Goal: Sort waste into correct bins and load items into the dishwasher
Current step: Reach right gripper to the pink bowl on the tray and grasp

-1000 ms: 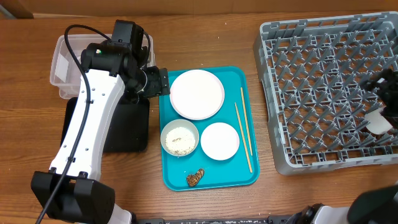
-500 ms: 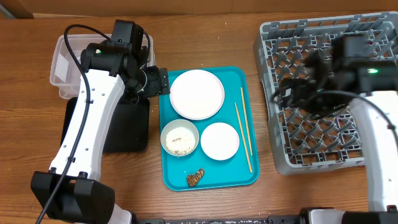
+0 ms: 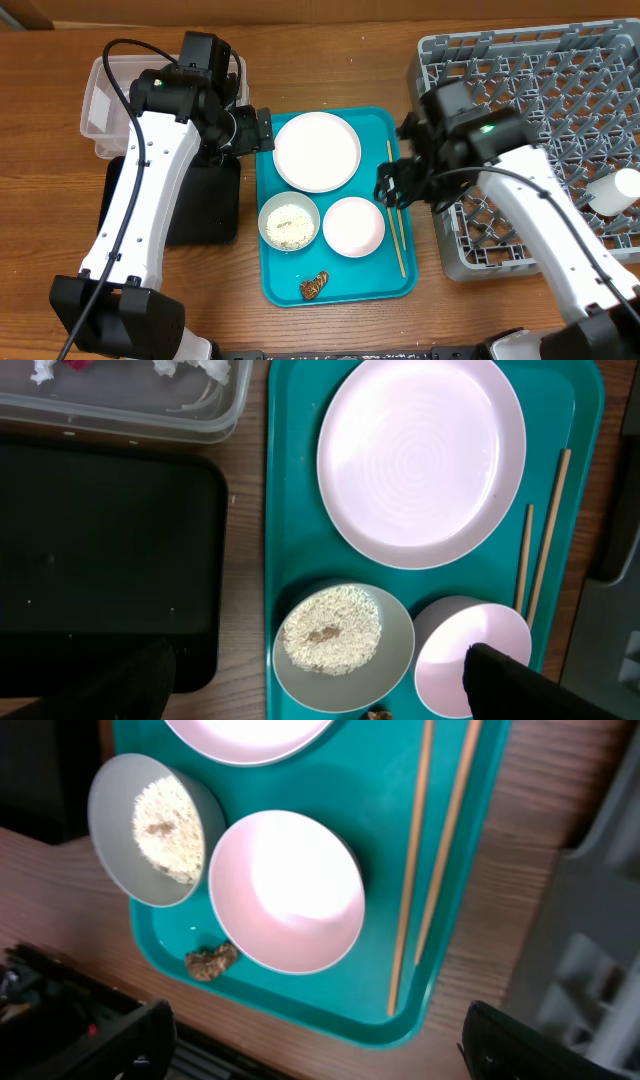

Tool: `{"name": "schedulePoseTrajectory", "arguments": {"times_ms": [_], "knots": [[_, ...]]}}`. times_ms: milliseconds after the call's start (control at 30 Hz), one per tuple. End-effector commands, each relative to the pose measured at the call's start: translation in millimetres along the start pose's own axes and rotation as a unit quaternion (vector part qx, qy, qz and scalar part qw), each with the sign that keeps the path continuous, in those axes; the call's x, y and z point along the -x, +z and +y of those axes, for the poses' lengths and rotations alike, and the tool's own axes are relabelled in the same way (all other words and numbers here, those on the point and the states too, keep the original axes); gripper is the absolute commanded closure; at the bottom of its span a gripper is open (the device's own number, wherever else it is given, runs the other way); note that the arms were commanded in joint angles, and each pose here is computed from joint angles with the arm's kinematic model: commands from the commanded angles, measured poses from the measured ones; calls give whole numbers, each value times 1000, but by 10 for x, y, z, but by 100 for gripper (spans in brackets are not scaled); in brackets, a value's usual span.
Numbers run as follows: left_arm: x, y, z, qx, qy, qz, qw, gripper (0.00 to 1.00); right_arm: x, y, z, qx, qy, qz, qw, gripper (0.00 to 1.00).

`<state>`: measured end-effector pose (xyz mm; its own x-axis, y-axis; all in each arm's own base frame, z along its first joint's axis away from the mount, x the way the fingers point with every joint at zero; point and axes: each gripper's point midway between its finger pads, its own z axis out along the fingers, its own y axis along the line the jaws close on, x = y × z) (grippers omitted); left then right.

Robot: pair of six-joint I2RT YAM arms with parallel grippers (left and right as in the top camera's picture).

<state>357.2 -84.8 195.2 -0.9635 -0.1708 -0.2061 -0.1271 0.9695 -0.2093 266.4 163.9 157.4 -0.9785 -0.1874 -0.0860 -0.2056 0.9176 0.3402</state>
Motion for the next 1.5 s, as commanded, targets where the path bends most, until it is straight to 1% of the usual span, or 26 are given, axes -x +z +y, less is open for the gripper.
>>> {"name": "schedulePoseTrajectory", "arguments": {"times_ms": [0, 167, 333, 500, 567, 767, 867, 1100, 1200, 1367, 1467], "knots": [[33, -80, -31, -1, 0, -15, 1000, 5, -142, 254, -26, -9, 15, 25, 1000, 7], [36, -80, -32, -1, 0, -16, 1000, 5, -247, 635, -85, -16, 33, 28, 999, 18], [33, -80, -31, -1, 0, -15, 1000, 5, -351, 912, -198, -25, 49, 26, 998, 25], [38, -80, -32, -1, 0, -16, 1000, 5, -484, 1086, -275, -27, 49, 35, 998, 26], [38, -80, -32, -1, 0, -16, 1000, 4, -507, 1119, -285, -27, 48, 36, 998, 31], [37, -80, -33, -1, 0, -16, 1000, 4, -458, 1139, -273, -23, 49, 24, 998, 57], [36, -80, -32, -1, 0, -15, 1000, 4, -461, 1138, -274, -24, 54, 25, 998, 66], [37, -80, -33, -1, 0, -16, 1000, 5, -447, 1138, -290, -29, 84, 20, 996, 72], [37, -80, -33, -1, 0, -16, 1000, 4, -430, 1132, -377, -54, 118, 11, 992, 79], [37, -80, -33, -1, 0, -16, 1000, 4, -431, 1132, -380, -55, 119, 11, 991, 81], [37, -80, -33, -1, 0, -16, 1000, 4, -447, 1130, -397, -60, 132, 12, 989, 87]]}}
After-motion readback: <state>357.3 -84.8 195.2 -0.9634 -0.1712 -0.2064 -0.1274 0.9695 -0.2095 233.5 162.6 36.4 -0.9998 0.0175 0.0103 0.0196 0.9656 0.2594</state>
